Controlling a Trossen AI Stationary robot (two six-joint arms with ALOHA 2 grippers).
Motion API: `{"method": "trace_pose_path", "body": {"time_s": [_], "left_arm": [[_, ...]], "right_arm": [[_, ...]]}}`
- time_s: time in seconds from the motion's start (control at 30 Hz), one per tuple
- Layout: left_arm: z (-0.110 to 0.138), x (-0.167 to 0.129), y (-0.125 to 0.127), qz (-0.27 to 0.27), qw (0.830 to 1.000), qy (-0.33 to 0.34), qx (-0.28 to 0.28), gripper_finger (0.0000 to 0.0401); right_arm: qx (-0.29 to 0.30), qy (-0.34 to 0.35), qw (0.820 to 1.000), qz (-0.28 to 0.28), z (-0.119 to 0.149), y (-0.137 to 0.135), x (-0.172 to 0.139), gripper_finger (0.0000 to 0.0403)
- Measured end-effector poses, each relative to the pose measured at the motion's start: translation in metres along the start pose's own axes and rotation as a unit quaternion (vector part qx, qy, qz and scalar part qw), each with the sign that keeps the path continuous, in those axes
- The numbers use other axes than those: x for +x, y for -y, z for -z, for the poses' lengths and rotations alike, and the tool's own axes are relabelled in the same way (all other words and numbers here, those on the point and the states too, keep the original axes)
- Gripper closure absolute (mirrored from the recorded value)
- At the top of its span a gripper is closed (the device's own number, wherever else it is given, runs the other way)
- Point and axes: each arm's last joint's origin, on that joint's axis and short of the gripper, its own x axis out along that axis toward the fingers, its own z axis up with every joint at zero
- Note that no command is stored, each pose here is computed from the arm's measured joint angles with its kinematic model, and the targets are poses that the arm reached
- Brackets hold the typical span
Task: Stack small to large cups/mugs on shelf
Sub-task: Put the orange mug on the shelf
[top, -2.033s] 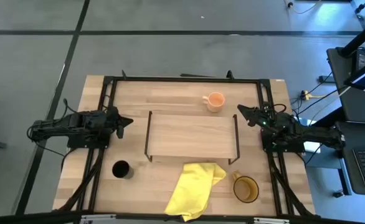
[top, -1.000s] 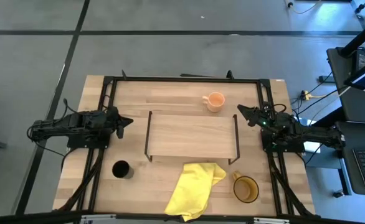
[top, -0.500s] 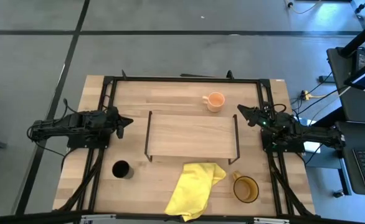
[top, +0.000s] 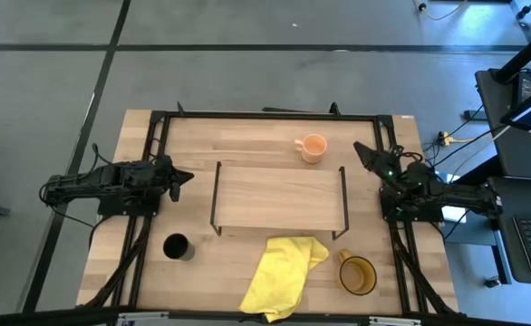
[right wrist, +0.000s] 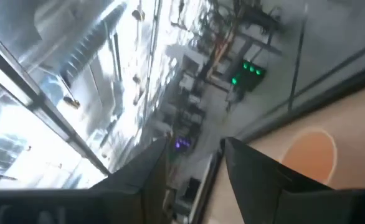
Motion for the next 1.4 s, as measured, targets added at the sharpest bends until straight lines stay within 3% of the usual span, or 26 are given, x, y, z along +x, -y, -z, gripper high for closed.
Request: {"method": "trace_pose_path", "body": {"time_s": [0.27, 0.47, 0.73, 0.87, 1.03, 1.23, 1.4], "left_arm": [[0.000, 0.000, 0.000, 0.000, 1.000, 0.000, 0.000, 0.0380], [0.000, 0.000, 0.000, 0.000, 1.000, 0.000, 0.000, 0.0381], [0.000, 0.000, 0.000, 0.000, 1.000, 0.000, 0.000, 0.0380], [0.000, 0.000, 0.000, 0.000, 1.000, 0.000, 0.000, 0.0381], [0.000, 0.000, 0.000, 0.000, 1.000, 0.000, 0.000, 0.0381], [0.000, 0.000, 0.000, 0.000, 1.000, 0.000, 0.000, 0.0381], [0.000, 0.000, 0.000, 0.000, 1.000, 0.000, 0.000, 0.0381]], "right_arm": [[0.005, 0.003, 1.000, 0.001, 0.000, 0.000, 0.000, 0.0242], [0.089, -0.002, 0.996, 0.003, 0.000, 0.001, 0.000, 0.0242], [0.128, 0.042, 0.991, 0.015, -0.003, 0.001, 0.000, 0.0242], [0.079, 0.019, 0.997, 0.006, -0.001, 0.000, 0.000, 0.0242], [-0.063, -0.004, 0.997, -0.033, -0.004, -0.009, 0.000, 0.0242], [-0.183, 0.026, 0.982, -0.040, -0.028, -0.043, -0.004, 0.0242], [-0.252, -0.028, 0.967, -0.032, -0.050, -0.080, -0.008, 0.0242]]}}
